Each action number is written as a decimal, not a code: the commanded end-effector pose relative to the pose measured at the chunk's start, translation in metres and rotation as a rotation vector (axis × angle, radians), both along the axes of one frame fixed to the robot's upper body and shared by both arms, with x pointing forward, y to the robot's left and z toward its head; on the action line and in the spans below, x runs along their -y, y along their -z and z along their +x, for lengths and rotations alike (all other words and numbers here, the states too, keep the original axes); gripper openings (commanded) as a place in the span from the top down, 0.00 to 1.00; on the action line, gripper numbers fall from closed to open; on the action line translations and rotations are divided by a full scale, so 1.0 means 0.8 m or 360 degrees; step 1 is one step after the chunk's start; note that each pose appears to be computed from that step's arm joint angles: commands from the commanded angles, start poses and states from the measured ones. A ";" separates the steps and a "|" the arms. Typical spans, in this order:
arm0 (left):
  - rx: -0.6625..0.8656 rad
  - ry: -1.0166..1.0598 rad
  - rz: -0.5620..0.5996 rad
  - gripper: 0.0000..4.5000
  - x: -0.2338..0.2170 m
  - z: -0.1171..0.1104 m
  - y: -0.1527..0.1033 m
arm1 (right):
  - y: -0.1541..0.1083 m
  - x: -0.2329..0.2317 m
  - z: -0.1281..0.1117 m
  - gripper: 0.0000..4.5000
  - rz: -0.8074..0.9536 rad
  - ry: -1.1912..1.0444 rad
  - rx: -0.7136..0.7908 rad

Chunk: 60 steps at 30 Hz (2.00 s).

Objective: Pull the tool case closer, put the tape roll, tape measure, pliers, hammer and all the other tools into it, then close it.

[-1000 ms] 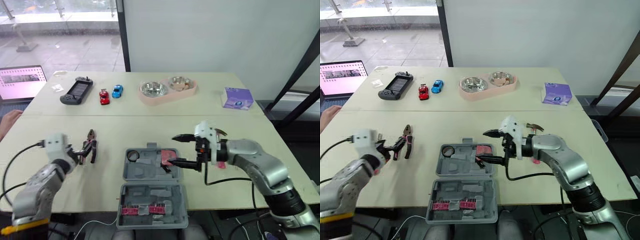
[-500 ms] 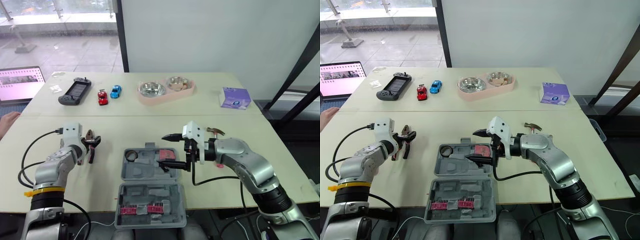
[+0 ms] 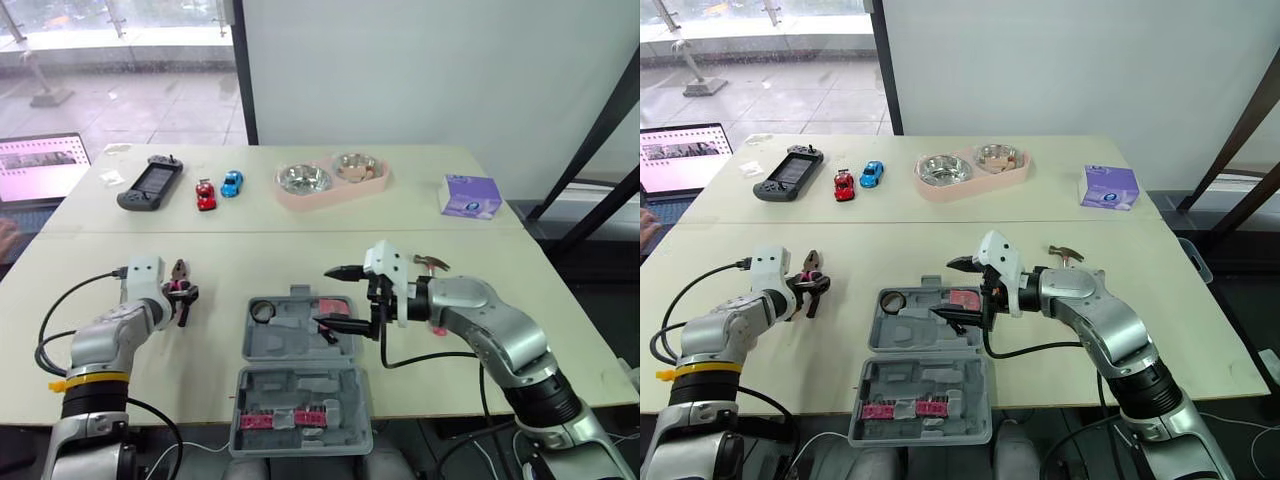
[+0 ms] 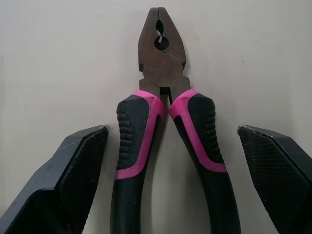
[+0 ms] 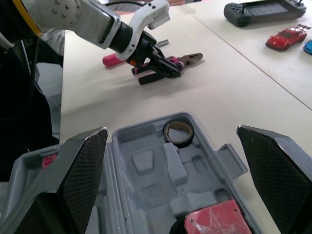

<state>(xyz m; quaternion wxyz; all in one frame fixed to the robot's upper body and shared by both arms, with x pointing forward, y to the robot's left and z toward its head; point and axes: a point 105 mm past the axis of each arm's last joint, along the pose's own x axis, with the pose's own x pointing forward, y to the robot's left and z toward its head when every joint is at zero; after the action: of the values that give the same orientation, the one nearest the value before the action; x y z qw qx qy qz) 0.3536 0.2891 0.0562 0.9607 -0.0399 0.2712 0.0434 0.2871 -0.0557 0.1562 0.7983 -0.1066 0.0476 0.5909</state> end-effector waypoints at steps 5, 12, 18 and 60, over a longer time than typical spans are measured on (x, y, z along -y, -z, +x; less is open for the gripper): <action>-0.0036 -0.0011 -0.0018 0.00 0.003 -0.001 0.012 | -0.022 -0.001 -0.002 0.01 0.0057 -0.0004 0.0093; 0.0013 0.0009 0.0034 0.00 -0.002 0.019 0.004 | -0.020 -0.004 -0.002 0.01 0.0060 0.0005 0.0086; 0.0009 0.0028 0.0037 0.12 -0.004 0.022 0.009 | -0.019 -0.005 -0.005 0.00 0.0054 0.0001 0.0081; -0.0085 0.2438 0.0506 0.47 0.150 -0.097 -0.114 | -0.001 -0.115 0.006 0.00 -0.0786 -0.0402 0.0179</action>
<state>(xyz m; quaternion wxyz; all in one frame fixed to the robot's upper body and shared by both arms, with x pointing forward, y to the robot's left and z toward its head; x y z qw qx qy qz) 0.2741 0.1731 0.1352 0.7145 0.2820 0.2572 -0.5864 0.2935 0.0314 0.1457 0.6752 -0.3237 0.1494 0.6458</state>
